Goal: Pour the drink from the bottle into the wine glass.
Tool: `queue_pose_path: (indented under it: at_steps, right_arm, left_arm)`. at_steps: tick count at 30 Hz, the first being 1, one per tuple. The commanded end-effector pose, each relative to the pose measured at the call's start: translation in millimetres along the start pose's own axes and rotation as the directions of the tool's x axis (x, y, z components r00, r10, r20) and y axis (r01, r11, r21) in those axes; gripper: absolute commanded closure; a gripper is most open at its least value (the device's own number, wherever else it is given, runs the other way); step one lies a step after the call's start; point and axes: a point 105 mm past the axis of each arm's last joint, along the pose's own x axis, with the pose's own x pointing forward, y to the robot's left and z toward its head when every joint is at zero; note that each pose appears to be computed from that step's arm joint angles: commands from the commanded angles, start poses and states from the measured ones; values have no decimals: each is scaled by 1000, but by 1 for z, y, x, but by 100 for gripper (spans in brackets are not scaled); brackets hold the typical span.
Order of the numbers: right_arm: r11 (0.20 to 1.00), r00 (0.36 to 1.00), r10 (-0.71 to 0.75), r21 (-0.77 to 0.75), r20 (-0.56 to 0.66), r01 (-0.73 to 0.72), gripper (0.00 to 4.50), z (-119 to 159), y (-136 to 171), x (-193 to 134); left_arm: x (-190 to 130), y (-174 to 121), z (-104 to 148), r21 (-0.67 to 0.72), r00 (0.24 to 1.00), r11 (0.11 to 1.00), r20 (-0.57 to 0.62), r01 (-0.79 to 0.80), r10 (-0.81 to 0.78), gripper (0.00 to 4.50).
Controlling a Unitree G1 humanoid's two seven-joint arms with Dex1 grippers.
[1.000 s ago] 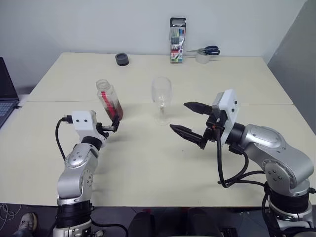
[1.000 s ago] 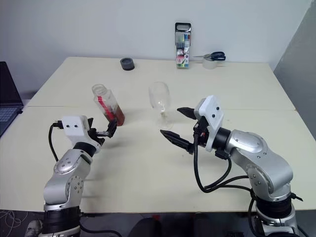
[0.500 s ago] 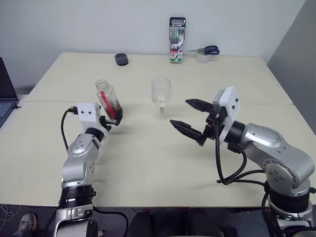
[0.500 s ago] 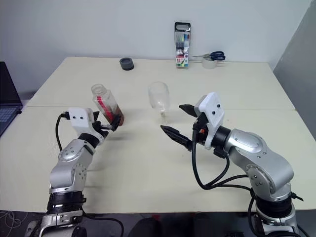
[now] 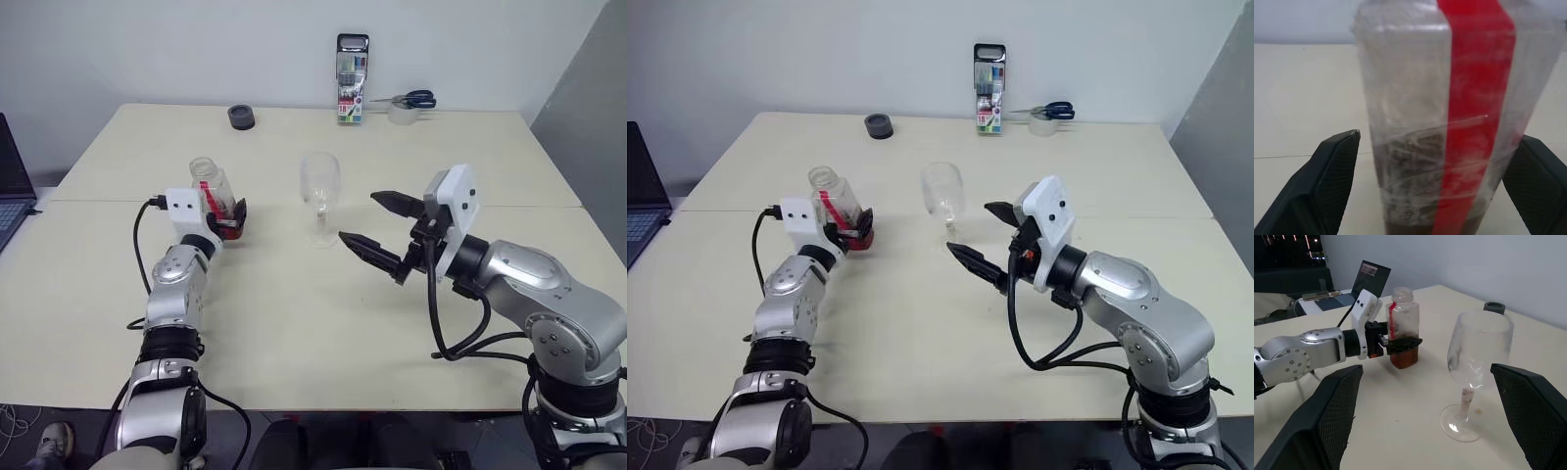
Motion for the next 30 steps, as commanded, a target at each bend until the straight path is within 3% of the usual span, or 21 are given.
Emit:
queue_pose_path:
  at_steps: [1, 5, 7, 12, 15, 17, 20, 27, 30]
  right_arm:
    - [999, 999, -9, -38, 46, 10, 0, 15, 0, -4]
    - [999, 999, -21, -34, 46, 23, 0, 14, -1, -5]
    - [999, 999, -26, -36, 46, 28, 0, 13, -1, -5]
    - [998, 998, -43, -48, 49, 45, 0, 11, -3, -5]
    - [996, 996, -53, -66, 74, 58, 0, 11, -5, -2]
    - [992, 987, -104, -57, 124, 112, 0, 13, -13, 2]
    - [987, 976, -135, -63, 170, 148, 0, 15, -19, 6]
    - [987, 968, -137, -50, 212, 150, 0, 6, -22, 9]
    - [987, 970, -133, -58, 205, 148, 0, 0, -21, 11]
  left_arm:
    - [3, -1, 11, 31, 999, 1000, 49, 7, -8, 120]
    - [1, 2, 8, 35, 999, 999, 47, -1, -1, 245]
    - [1, 6, 8, 44, 999, 999, 47, -23, 21, 276]
    - [7, 8, 14, 140, 999, 989, 36, -43, 38, 276]
    - [17, -2, 38, 231, 997, 973, 74, 2, -19, 276]
    - [26, -15, 69, 396, 986, 916, 110, 69, -122, 276]
    - [29, -31, 91, 571, 964, 810, 114, 135, -241, 276]
    - [32, -57, 132, 775, 906, 607, 113, 177, -408, 276]
    - [35, -59, 141, 807, 899, 566, 106, 171, -424, 276]
